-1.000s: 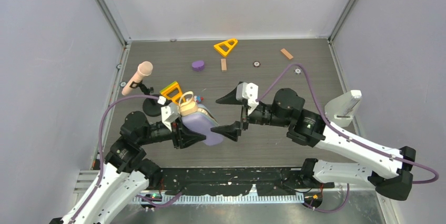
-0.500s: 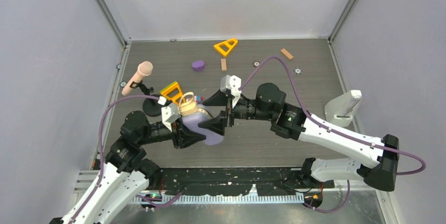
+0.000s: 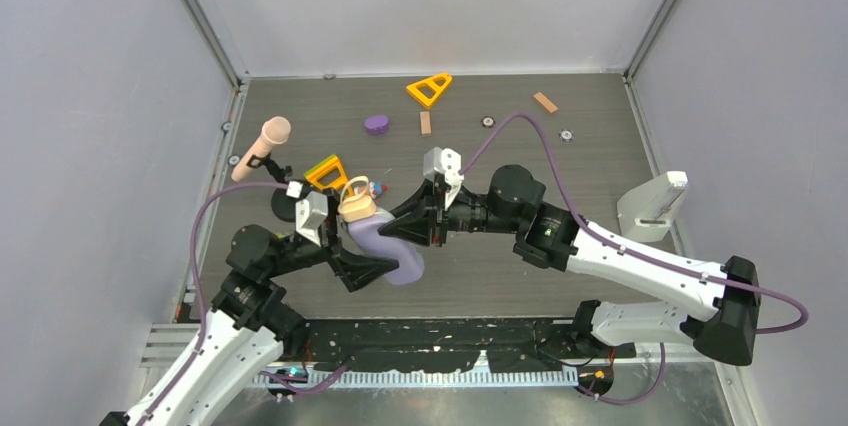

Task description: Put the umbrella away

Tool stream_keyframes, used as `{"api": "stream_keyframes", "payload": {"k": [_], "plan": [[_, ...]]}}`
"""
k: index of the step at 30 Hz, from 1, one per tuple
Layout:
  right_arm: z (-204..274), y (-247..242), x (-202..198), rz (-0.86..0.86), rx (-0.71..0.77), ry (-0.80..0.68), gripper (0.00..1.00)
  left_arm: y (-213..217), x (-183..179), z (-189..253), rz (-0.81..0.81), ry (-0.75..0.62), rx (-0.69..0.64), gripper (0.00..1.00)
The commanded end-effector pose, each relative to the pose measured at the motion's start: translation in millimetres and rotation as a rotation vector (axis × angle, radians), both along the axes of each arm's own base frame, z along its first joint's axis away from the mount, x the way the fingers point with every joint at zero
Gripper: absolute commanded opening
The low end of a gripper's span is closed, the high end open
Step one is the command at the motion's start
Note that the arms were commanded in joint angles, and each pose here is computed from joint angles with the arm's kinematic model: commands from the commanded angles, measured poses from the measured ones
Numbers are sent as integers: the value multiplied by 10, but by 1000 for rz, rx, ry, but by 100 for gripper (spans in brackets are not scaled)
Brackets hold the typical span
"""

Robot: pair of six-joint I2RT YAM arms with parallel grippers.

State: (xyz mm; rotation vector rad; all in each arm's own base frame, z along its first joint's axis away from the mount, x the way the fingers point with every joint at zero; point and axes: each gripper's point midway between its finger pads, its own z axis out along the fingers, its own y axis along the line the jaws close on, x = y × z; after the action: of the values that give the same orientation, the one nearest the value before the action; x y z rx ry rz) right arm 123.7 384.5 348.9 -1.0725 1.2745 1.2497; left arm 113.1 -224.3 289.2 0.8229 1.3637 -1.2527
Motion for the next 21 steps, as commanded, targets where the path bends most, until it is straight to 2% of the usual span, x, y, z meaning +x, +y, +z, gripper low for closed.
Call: {"api": "stream_keyframes", "payload": {"k": [1, 7, 8, 10, 12, 14, 15, 16, 17, 19, 21], "plan": [[751, -144, -162, 38, 274, -88, 6, -44, 59, 395, 1, -24, -191, 100], [903, -201, -260, 67, 348, -131, 6, -97, 121, 456, -17, 0, -253, 99], [905, -210, -265, 67, 360, -138, 6, -112, 117, 453, -28, 3, -250, 95], [888, -219, -264, 64, 368, -142, 6, -141, 95, 418, -57, 2, -234, 74], [810, -212, -221, 41, 353, -138, 9, -160, 80, 349, -74, 2, -212, 44], [697, -208, -167, 12, 323, -124, 23, -159, 93, 292, -66, -13, -191, 23], [695, -236, -161, 0, 320, -121, 38, -155, 98, 259, -60, -23, -176, 16], [610, -243, -111, -30, 292, -102, 47, -150, 110, 242, -50, -39, -158, 11], [553, -283, -96, -48, 267, -93, 62, -147, 127, 171, -39, -32, -120, 9], [492, -388, -8, -123, 231, -73, 80, -116, 147, 108, -13, -61, -60, 8], [454, -522, 140, -225, 190, -46, 88, -65, 187, 19, 29, -88, 6, 7]]}}
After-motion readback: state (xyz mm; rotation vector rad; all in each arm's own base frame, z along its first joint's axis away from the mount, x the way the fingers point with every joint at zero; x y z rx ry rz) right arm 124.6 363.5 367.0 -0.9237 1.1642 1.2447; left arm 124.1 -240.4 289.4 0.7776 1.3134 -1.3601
